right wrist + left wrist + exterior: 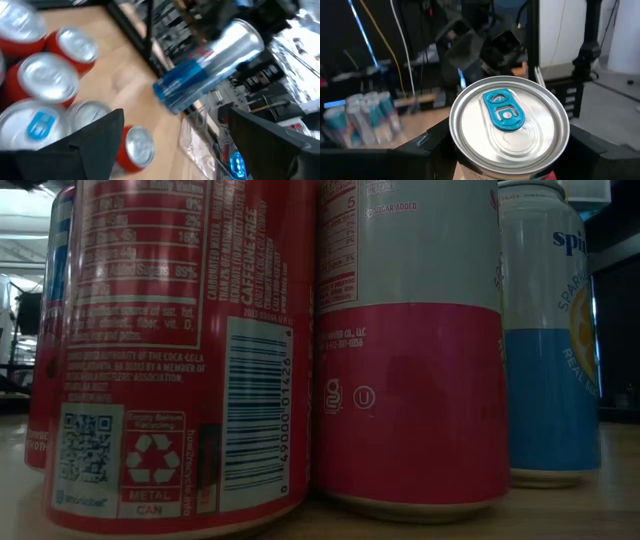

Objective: Sort soda cans
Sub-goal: Put the blue soda can into the top right transparent bin

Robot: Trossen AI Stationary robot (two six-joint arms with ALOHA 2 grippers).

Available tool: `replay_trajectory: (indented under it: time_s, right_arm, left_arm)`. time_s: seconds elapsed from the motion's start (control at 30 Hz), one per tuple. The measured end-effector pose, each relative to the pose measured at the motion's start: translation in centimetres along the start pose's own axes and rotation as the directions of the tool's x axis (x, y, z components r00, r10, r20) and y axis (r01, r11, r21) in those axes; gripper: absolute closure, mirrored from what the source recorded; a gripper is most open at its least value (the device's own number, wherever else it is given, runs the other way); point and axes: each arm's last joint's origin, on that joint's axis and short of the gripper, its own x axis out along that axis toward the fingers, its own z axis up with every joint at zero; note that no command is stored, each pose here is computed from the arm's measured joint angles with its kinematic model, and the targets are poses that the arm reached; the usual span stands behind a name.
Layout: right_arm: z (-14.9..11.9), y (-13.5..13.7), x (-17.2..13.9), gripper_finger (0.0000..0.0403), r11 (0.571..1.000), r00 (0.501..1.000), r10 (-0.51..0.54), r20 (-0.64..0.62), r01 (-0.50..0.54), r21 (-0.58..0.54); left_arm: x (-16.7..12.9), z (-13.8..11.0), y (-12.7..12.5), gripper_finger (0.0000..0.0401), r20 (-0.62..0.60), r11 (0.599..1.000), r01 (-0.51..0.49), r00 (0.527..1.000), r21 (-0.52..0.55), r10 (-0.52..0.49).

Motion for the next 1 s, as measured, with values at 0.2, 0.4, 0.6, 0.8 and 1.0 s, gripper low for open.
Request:
replay_trajectory:
  time_s: [0.2, 0.4, 0.6, 0.8, 1.0]
  right_arm:
    - [0.1, -1.2, 0.1, 0.0049, 0.986, 0.995, -0.095, 0.033, 0.090, 0.137]
    - [-0.3, -1.7, 0.3, 0.0049, 0.952, 0.994, -0.108, 0.025, 0.096, 0.291]
    - [-0.3, -1.7, 0.3, 0.0049, 0.921, 0.993, -0.118, 0.017, 0.103, 0.377]
    - [-0.8, -1.1, 2.0, 0.0049, 0.901, 0.988, -0.152, 0.000, 0.139, 0.411]
    - [-1.3, -1.2, 3.5, 0.0049, 0.892, 0.990, -0.140, -0.011, 0.131, 0.433]
  left_arm:
    - [1.1, 0.1, -0.3, 0.0164, 0.073, 0.998, -0.016, 0.997, 0.068, 0.011]
    - [2.5, -0.4, -0.6, 0.0164, 0.112, 0.986, -0.058, 0.993, 0.156, 0.041]
    - [4.1, -1.0, 0.1, 0.0164, 0.079, 0.975, -0.104, 0.993, 0.199, 0.090]
    - [6.3, -0.9, 0.6, 0.0164, 0.051, 0.963, -0.127, 0.992, 0.240, 0.118]
    - [7.6, -0.7, 0.1, 0.0164, 0.043, 0.958, -0.111, 0.994, 0.266, 0.103]
